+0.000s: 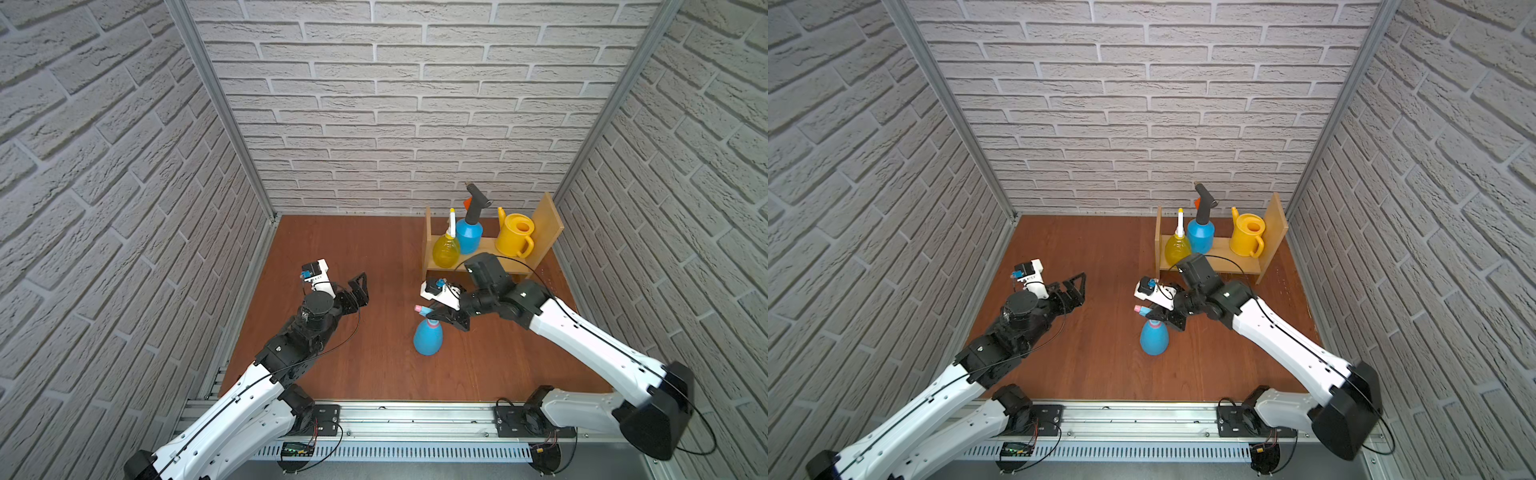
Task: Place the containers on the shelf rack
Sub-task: 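Pick up a container from the center of the board, then place the container on the shelf.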
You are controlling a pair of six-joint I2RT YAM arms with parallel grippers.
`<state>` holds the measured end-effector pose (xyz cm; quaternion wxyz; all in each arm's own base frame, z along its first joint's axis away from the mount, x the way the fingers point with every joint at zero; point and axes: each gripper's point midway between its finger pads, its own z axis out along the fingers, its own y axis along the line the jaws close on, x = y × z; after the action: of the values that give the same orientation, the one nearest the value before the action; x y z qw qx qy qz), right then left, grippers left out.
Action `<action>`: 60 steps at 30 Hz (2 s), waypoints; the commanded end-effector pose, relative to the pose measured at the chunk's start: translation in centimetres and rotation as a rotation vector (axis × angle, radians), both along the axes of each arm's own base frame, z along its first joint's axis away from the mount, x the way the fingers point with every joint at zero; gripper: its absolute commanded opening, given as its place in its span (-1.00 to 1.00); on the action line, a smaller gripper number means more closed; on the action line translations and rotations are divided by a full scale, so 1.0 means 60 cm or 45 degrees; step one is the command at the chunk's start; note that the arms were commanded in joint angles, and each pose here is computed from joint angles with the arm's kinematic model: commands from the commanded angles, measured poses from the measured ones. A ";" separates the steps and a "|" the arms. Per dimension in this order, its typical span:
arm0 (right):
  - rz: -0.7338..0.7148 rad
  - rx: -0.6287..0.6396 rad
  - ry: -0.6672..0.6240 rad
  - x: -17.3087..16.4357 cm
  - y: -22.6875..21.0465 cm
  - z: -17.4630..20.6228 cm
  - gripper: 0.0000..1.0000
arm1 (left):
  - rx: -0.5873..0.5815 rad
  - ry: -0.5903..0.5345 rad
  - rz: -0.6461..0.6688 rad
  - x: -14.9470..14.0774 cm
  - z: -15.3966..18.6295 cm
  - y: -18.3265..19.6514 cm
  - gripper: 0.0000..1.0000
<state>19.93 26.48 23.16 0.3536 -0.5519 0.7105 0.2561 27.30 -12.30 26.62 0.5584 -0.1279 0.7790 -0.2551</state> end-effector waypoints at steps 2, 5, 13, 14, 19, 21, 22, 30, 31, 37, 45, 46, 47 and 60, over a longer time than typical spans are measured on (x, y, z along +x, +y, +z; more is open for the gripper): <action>-0.731 0.157 -0.100 0.061 -0.108 0.053 -0.93 | -0.032 -0.105 -0.087 0.016 0.019 -0.031 0.96; -1.132 0.253 -0.217 0.076 -0.206 0.089 -0.93 | -0.043 -0.107 -0.121 0.032 0.013 -0.051 0.97; -1.603 0.271 -0.237 0.150 -0.308 0.155 -0.93 | 0.026 -0.006 -0.234 0.075 0.004 -0.108 0.97; -1.623 0.263 -0.238 0.163 -0.311 0.160 -0.93 | 0.025 -0.001 -0.252 0.076 0.004 -0.114 0.97; -1.721 0.233 -0.257 0.222 -0.325 0.172 -0.93 | 0.020 0.009 -0.267 0.075 0.008 -0.117 0.96; -1.742 0.239 -0.243 0.245 -0.328 0.175 -0.93 | 0.026 0.010 -0.262 0.072 0.008 -0.113 0.97; -1.744 0.243 -0.232 0.257 -0.328 0.175 -0.94 | 0.030 0.012 -0.259 0.070 0.007 -0.110 0.96; -1.756 0.275 -0.180 0.347 -0.323 0.160 -0.93 | 0.038 0.007 -0.238 0.063 0.009 -0.093 0.97; -1.756 0.277 -0.176 0.356 -0.322 0.158 -0.93 | 0.039 0.008 -0.232 0.062 0.008 -0.090 0.96; -1.784 0.262 -0.146 0.407 -0.326 0.140 -0.93 | 0.044 0.010 -0.203 0.058 0.010 -0.075 0.97; -1.809 0.224 -0.135 0.439 -0.333 0.120 -0.91 | 0.054 0.015 -0.177 0.050 0.011 -0.060 0.97; -1.807 0.213 -0.131 0.443 -0.333 0.117 -0.90 | 0.056 0.016 -0.172 0.050 0.011 -0.058 0.97; -1.811 0.203 -0.130 0.447 -0.335 0.115 -0.88 | 0.057 0.017 -0.171 0.050 0.010 -0.058 0.96; -1.818 0.155 -0.104 0.463 -0.339 0.097 -0.55 | 0.056 0.021 -0.161 0.053 0.006 -0.058 0.96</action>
<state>47.20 6.17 27.91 0.4775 0.0573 0.8764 -0.0254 30.19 -16.18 26.81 0.5259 -0.0652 0.8014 -0.2773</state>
